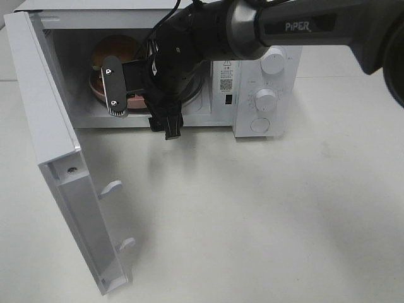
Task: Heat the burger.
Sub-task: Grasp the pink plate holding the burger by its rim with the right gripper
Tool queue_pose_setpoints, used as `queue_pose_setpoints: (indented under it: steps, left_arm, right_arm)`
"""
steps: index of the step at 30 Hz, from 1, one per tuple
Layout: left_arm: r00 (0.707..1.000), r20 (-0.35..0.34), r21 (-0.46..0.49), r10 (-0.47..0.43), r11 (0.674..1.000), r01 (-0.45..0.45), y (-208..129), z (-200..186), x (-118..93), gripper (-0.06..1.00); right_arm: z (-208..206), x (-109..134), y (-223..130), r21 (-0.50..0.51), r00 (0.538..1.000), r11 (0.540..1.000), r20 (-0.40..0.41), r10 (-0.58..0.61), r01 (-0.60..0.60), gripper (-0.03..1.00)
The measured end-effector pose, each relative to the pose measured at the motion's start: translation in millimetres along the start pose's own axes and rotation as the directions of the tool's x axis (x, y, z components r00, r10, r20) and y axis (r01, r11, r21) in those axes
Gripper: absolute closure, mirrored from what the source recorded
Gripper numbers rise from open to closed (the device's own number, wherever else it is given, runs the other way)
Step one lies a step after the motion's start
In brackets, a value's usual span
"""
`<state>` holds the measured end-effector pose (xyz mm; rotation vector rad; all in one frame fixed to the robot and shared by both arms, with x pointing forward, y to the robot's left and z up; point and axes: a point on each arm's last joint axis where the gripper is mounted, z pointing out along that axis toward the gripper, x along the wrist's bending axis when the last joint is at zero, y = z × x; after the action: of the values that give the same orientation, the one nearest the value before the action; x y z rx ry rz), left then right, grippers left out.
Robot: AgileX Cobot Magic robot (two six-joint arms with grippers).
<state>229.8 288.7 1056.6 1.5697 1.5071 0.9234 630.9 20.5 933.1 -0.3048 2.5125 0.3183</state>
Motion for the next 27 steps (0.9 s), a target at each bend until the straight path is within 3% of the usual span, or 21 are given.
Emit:
queue_pose_setpoints:
  steps: [11, 27]
  left_arm:
    - [1.000, 0.000, 0.000, 0.000, 1.000, 0.000, 0.0, 0.0, 0.0, -0.03]
    - [1.000, 0.000, 0.000, 0.000, 1.000, 0.000, 0.0, 0.0, 0.0, -0.03]
  right_arm:
    - [19.5, -4.3, 4.2, 0.001, 1.000, 1.000, 0.004, 0.005, -0.005, 0.16]
    - [36.1, -9.0, 0.0, -0.034, 0.993, 0.993, -0.011, 0.115, -0.116, 0.18]
